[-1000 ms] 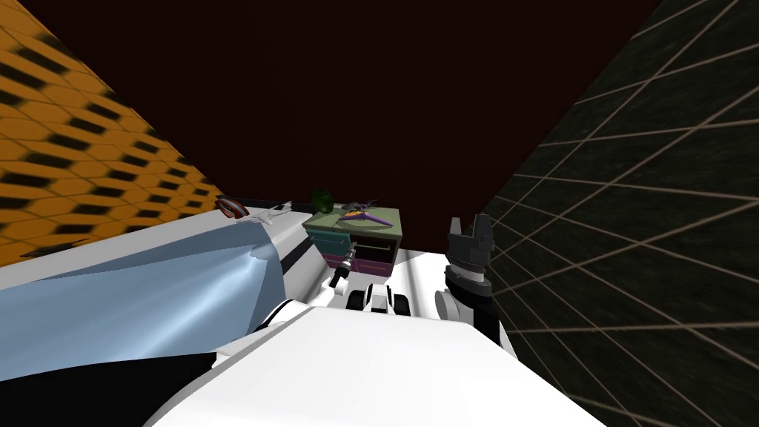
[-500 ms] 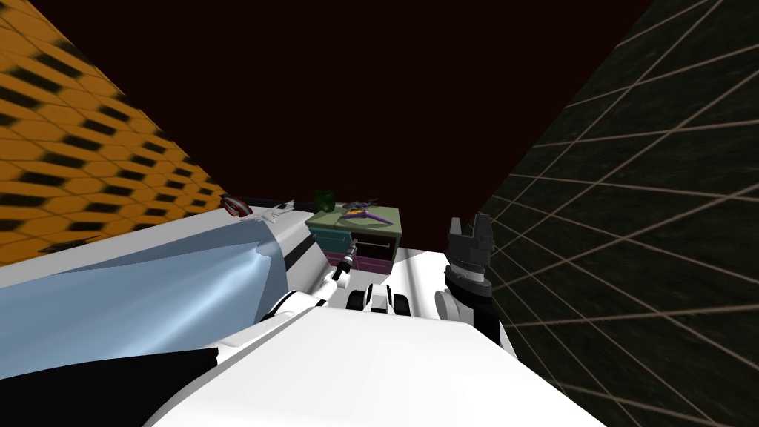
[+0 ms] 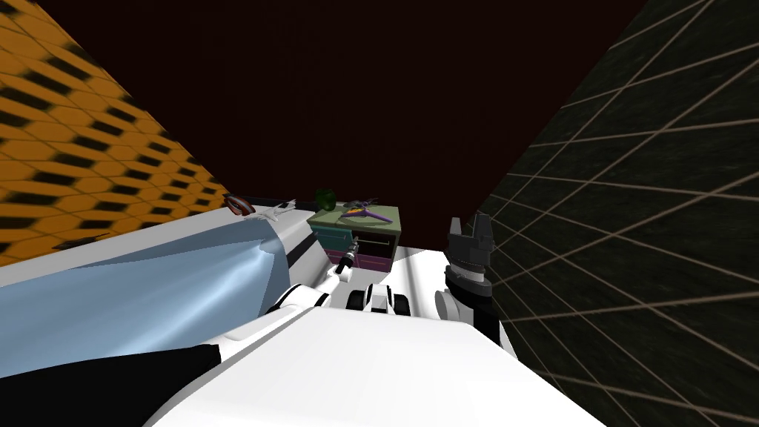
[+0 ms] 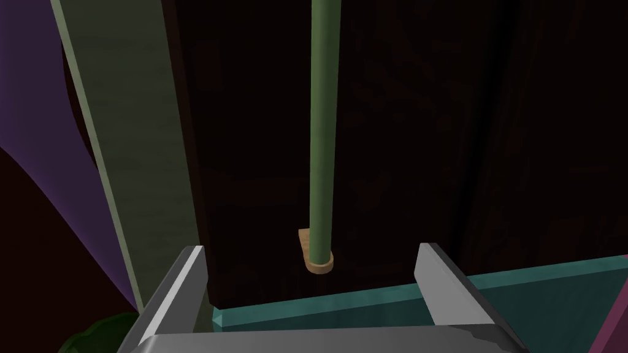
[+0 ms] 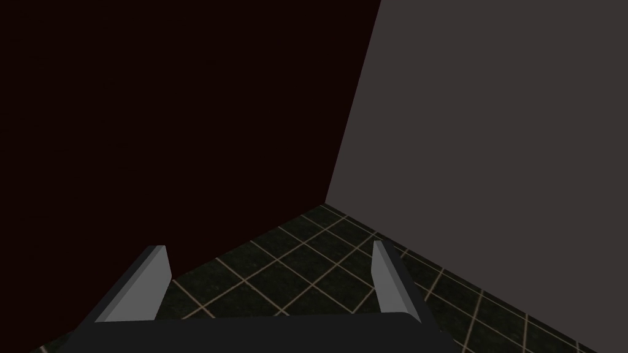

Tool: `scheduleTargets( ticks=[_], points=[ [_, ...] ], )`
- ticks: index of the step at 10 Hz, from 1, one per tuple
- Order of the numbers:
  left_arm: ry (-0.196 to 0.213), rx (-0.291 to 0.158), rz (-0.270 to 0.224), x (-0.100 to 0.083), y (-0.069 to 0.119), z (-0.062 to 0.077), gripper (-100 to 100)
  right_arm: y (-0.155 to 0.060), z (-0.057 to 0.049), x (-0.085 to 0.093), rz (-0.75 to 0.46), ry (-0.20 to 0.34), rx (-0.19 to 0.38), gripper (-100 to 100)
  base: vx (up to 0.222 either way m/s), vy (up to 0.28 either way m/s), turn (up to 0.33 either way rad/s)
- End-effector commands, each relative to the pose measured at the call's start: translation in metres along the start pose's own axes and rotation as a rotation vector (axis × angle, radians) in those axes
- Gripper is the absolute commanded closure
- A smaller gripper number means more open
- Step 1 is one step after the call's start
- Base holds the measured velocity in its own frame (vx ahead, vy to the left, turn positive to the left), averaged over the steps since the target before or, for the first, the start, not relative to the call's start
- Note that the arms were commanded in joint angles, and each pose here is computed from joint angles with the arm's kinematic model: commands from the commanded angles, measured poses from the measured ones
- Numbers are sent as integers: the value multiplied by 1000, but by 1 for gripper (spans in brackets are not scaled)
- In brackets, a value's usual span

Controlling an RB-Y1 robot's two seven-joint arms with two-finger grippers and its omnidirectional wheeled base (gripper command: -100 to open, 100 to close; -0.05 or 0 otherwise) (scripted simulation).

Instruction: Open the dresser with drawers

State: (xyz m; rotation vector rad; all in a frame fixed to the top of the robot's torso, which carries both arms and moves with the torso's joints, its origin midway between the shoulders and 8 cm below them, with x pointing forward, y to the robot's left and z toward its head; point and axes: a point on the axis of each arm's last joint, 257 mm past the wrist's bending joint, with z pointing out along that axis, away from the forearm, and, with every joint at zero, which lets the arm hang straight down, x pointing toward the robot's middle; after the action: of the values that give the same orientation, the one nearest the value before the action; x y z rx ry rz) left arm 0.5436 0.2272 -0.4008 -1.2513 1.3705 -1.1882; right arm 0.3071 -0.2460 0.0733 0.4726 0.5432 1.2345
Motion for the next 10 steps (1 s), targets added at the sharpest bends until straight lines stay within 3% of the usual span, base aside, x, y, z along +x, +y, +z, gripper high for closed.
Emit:
scheduleTargets(
  ticks=[1, 5, 6, 10],
  points=[
    [2, -21, -12, 3, -3, 10, -100, 0, 0, 0, 0, 0, 0, 0, -53, -4, 2],
    [0, -25, -14, 2, -4, 12, -100, 0, 0, 0, 0, 0, 0, 0, 19, -5, -7],
    [0, -25, -14, 2, -5, 12, 100, 0, 0, 0, 0, 0, 0, 0, 8, -1, 2],
    [12, -17, -11, 7, -13, 19, 100, 0, 0, 0, 0, 0, 0, 0, -184, -4, 28]
  ],
)
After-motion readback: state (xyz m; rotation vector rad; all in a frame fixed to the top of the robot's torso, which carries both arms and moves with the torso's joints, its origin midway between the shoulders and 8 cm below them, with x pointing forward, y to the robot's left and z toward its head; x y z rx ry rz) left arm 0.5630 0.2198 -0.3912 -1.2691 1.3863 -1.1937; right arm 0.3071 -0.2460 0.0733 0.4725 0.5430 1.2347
